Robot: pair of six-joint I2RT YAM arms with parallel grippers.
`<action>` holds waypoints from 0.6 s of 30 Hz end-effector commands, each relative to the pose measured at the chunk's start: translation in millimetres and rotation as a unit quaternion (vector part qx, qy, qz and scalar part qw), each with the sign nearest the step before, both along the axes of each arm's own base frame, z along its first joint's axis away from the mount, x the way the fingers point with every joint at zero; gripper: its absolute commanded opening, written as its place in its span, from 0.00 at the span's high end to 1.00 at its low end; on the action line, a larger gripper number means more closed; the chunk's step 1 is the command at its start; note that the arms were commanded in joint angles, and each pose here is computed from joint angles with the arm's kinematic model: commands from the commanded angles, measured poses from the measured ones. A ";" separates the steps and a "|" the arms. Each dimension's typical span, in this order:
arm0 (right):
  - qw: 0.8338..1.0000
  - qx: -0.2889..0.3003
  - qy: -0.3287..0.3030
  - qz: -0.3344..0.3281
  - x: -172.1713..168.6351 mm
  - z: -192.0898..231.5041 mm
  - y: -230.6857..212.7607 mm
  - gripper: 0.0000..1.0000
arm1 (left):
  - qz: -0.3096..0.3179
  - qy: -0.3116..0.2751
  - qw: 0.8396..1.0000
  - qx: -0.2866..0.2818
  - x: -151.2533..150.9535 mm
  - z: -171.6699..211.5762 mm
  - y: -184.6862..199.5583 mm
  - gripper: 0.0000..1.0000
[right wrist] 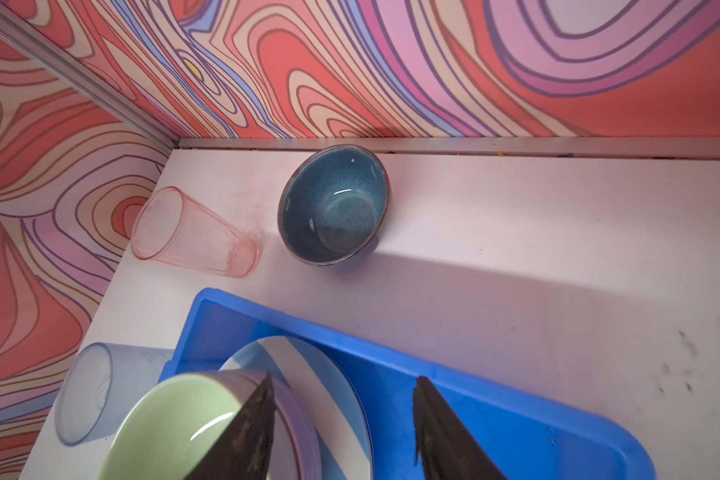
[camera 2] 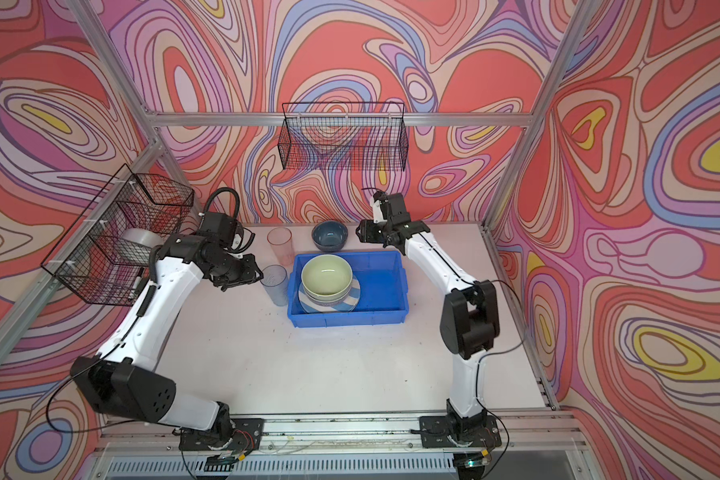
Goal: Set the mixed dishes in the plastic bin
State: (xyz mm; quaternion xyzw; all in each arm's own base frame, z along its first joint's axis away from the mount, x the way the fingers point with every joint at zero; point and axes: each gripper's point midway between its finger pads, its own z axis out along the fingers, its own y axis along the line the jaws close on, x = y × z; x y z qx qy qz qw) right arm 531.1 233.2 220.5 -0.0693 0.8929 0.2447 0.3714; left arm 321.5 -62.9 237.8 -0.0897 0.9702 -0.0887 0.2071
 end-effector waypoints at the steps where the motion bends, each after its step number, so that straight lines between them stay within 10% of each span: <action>1: 1.000 -0.002 0.011 0.027 23.0 -20.0 9.9 0.45 | 0.002 -0.008 0.998 -0.056 -18.4 -6.1 -13.6 0.63; 8: 0.999 -0.049 0.020 -0.006 36.3 -28.8 -3.7 0.46 | -0.009 -0.007 0.997 -0.081 -48.3 -43.2 -31.1 0.64; 18: 0.980 -0.168 0.058 -0.085 -67.6 -11.2 -86.5 0.34 | -0.030 -0.020 0.997 -0.063 -30.6 -69.7 -50.7 0.69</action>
